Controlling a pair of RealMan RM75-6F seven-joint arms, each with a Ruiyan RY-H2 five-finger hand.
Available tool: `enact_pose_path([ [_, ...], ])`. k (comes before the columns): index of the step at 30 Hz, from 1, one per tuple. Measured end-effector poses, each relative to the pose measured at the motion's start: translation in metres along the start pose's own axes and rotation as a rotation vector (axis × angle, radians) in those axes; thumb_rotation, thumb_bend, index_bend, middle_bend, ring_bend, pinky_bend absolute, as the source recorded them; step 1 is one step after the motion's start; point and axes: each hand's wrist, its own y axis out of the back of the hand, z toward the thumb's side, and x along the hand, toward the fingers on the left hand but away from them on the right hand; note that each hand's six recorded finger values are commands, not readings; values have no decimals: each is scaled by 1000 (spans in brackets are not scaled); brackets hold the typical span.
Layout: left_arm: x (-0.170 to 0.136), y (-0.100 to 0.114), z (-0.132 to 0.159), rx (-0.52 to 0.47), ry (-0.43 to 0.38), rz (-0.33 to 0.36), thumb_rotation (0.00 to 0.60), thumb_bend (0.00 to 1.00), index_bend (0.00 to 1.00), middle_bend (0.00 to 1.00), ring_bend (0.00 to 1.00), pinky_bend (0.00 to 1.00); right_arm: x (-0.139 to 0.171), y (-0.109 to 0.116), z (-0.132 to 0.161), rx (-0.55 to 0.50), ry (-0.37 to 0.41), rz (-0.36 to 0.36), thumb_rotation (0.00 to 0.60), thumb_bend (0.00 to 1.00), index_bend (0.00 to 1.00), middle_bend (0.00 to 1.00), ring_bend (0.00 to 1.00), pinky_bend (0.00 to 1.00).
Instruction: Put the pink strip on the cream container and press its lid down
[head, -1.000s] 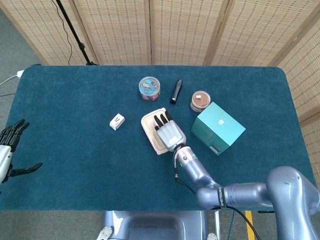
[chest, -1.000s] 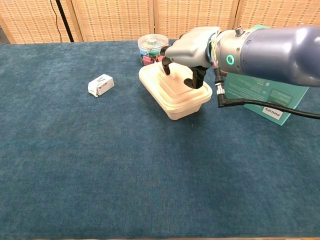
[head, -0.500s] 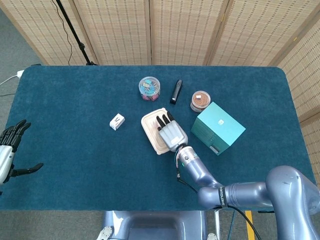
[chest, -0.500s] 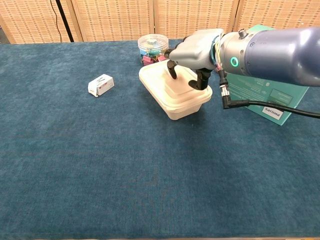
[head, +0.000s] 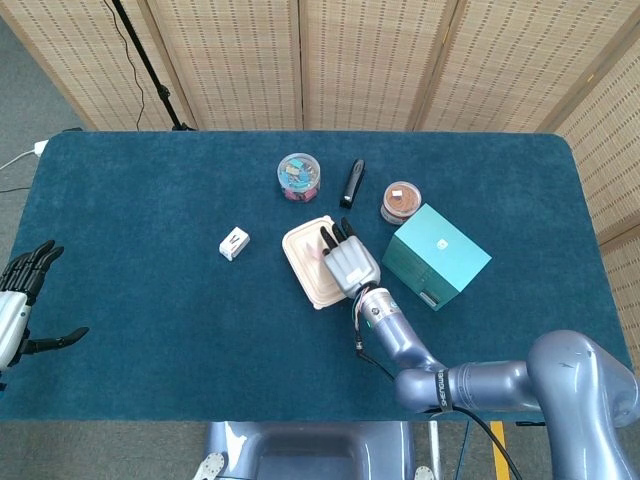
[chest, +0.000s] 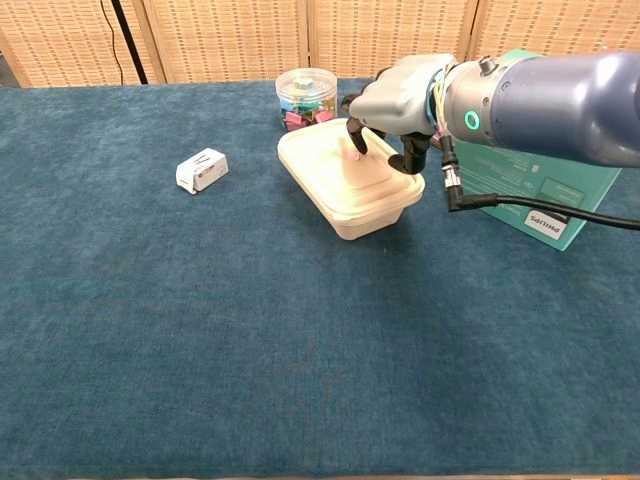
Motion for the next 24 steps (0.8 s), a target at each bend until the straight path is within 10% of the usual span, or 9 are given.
enact_pose_path([
  [24,0,1,-1,-9,0,-2,600,0,0,0,0,0,1,-1,4,34,-12,17,600,588,291,0,0,0],
])
